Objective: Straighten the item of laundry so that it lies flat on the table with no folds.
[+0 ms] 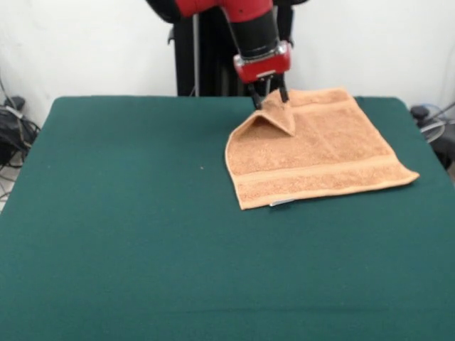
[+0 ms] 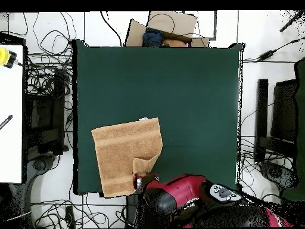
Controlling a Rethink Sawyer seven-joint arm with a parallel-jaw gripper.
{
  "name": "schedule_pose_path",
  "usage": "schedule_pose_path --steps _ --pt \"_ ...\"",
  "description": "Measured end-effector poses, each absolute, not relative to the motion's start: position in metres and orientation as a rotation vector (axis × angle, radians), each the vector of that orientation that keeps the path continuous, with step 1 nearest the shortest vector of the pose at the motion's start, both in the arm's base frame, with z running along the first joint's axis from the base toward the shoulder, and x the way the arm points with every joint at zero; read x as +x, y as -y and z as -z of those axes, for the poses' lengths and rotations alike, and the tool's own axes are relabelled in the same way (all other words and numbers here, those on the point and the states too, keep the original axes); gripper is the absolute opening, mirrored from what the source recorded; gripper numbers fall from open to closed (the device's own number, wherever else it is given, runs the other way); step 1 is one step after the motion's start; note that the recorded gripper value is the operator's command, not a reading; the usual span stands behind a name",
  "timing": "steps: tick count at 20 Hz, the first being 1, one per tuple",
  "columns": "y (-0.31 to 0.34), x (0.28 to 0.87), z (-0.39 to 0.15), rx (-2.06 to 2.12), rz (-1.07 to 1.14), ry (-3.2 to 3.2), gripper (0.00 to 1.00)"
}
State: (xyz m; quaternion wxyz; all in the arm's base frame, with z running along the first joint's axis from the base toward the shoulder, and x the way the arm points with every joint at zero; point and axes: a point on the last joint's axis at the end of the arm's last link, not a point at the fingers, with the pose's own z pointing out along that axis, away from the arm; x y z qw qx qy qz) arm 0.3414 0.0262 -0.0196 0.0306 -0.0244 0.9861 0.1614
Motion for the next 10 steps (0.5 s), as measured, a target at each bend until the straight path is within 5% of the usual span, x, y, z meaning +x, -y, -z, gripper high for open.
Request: schedule_pose_path --steps 10 --pt "-0.018 0.362 -0.021 0.007 -0.418 -3.110 1.00"
